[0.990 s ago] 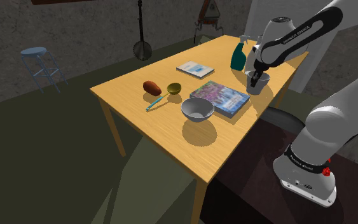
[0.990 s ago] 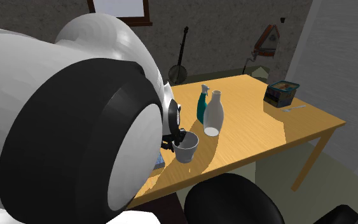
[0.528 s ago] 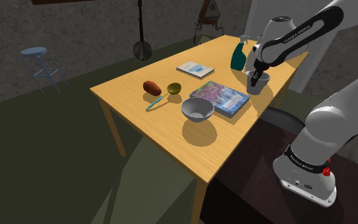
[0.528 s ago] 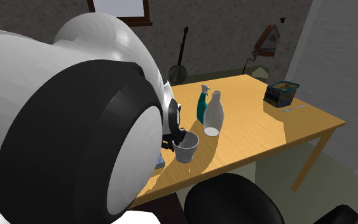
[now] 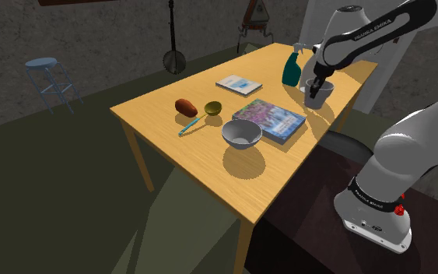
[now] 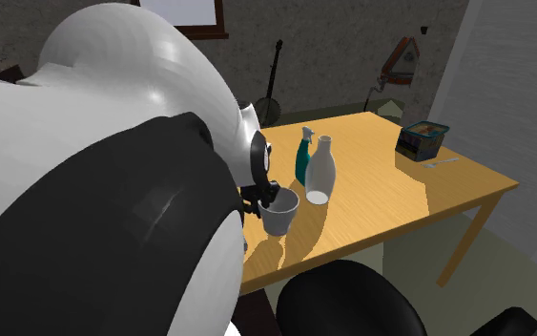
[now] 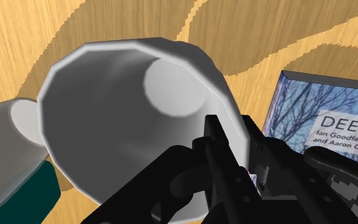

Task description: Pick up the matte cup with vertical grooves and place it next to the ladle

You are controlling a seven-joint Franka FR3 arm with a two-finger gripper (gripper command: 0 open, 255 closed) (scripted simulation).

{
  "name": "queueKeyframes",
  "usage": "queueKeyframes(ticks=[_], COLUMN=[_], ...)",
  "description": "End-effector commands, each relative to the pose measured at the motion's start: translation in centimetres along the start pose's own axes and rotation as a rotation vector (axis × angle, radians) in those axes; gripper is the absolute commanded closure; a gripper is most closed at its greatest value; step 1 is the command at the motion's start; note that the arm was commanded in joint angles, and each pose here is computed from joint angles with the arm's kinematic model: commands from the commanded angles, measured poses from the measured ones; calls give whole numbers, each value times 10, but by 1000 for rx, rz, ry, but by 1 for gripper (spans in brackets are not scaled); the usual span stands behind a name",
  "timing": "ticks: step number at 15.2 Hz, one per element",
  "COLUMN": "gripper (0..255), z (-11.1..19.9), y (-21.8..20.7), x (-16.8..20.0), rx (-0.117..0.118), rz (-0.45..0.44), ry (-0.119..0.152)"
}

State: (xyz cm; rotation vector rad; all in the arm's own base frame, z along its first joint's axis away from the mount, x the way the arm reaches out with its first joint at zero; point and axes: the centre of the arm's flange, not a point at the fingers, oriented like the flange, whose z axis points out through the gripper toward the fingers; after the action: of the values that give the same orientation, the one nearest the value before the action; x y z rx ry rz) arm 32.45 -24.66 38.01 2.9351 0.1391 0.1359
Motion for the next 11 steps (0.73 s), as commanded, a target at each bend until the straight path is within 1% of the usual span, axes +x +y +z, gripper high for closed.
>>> queueKeyframes(ticks=[1,11], gripper=[255,255], z=[-10,-61], y=[3,14], x=[2,6], rx=[0,0], rz=[0,0], ry=[0,0])
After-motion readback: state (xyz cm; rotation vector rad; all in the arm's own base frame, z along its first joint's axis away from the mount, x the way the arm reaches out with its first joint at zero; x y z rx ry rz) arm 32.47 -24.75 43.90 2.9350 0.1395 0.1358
